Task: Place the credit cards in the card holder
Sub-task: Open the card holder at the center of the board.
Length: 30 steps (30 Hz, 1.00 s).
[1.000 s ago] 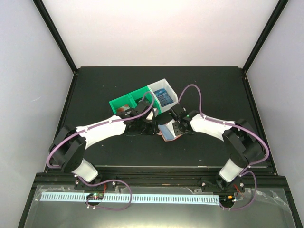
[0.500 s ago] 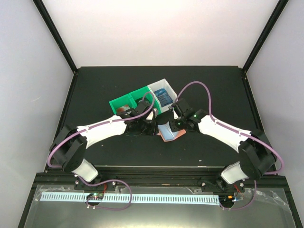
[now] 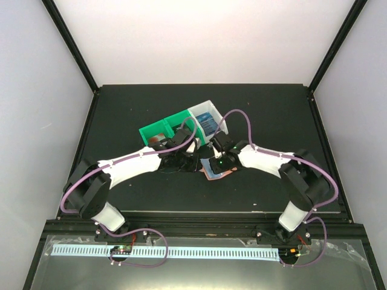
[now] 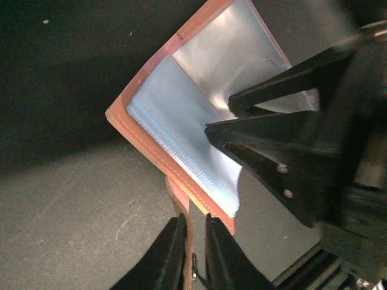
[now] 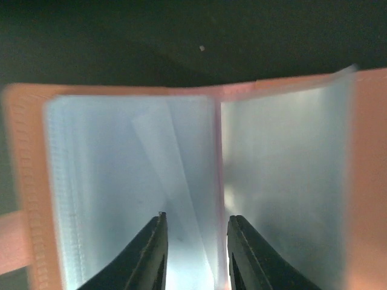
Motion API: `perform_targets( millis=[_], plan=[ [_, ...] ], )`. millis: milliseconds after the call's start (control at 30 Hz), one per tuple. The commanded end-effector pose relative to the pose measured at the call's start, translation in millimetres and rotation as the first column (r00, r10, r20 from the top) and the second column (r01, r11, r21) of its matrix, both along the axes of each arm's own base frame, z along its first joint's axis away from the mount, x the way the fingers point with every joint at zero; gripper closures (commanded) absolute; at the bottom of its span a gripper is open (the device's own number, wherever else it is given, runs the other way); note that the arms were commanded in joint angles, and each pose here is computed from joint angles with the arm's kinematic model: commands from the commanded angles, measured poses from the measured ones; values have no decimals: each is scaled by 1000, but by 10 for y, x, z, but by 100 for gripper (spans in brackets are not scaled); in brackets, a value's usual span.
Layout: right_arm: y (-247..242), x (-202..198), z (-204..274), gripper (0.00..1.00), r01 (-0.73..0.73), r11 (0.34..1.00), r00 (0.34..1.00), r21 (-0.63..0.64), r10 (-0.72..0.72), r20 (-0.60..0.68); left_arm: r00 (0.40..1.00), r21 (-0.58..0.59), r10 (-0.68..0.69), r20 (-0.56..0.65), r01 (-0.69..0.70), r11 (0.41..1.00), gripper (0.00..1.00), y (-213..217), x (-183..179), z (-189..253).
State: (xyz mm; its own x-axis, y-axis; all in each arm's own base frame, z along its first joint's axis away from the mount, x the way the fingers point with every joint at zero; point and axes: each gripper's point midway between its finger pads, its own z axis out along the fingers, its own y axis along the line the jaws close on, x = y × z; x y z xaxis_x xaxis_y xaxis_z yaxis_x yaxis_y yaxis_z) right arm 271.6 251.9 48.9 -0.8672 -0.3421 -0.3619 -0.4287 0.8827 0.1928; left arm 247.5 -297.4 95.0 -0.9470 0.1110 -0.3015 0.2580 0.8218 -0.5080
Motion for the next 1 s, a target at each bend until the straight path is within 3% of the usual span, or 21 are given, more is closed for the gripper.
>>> perform_targets(
  millis=[0, 133, 333, 600, 733, 967],
  plan=[
    [57, 42, -117, 68, -7, 999, 1000, -52, 7, 13, 999, 29, 51, 9, -51, 998, 85, 73, 98, -41],
    [82, 48, -171, 57, -7, 996, 1000, -86, 10, 26, 996, 38, 88, 9, -88, 995, 74, 157, 137, -85],
    [-8, 39, -359, 45, 3, 972, 999, -234, 7, 42, 990, 29, 138, 34, -139, 990, 54, 277, 194, -29],
    [-225, 16, -578, 40, 105, 939, 994, -327, -91, 59, 977, 11, 210, 46, -211, 978, 52, 460, 207, -35],
    [-213, -4, -721, 35, 162, 938, 987, -307, -157, 40, 972, 1, 228, 52, -228, 974, 51, 529, 206, -54],
    [-135, -27, -841, 36, 318, 917, 944, -241, -331, -12, 969, -11, 240, 63, -240, 971, 51, 654, 182, -71]
  ],
)
